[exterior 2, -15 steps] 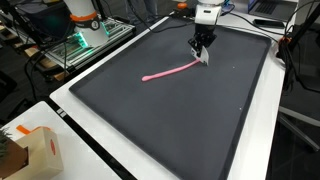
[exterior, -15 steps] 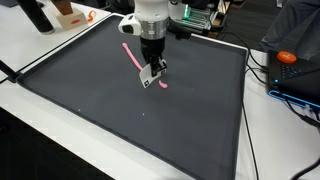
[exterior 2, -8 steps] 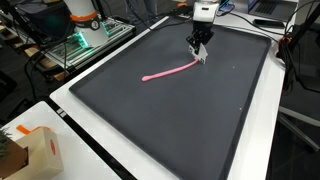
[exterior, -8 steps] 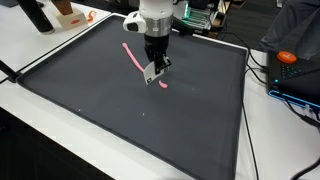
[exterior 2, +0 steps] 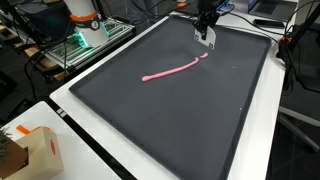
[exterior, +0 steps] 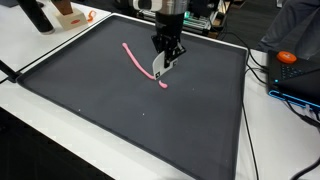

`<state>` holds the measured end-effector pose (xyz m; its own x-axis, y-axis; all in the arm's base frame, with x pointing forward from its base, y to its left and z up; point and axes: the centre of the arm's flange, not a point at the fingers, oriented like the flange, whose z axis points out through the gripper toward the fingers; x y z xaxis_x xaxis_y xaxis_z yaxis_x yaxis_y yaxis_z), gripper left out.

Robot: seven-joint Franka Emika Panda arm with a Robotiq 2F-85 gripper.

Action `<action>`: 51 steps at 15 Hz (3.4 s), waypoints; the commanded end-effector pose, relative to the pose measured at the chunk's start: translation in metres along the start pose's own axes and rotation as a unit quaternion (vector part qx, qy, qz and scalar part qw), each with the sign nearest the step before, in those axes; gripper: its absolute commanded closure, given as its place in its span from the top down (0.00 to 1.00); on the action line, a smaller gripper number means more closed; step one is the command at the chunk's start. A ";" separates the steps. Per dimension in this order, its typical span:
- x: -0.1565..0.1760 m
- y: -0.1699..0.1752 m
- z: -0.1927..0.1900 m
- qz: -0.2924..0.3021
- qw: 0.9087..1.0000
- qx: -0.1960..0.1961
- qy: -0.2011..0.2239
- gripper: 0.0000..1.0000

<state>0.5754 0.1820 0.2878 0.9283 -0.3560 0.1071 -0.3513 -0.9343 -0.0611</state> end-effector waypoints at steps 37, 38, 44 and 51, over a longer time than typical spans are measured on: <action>0.030 -0.145 -0.032 -0.226 0.960 -0.160 0.027 0.01; 0.030 -0.146 -0.027 -0.229 0.959 -0.166 0.022 0.01; 0.029 -0.151 -0.001 -0.246 0.950 -0.193 -0.005 0.01; 0.031 -0.153 0.013 -0.255 0.944 -0.209 -0.029 0.01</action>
<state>0.6509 0.3096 0.2903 0.9928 0.1192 -0.0089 0.1148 -0.9300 0.3492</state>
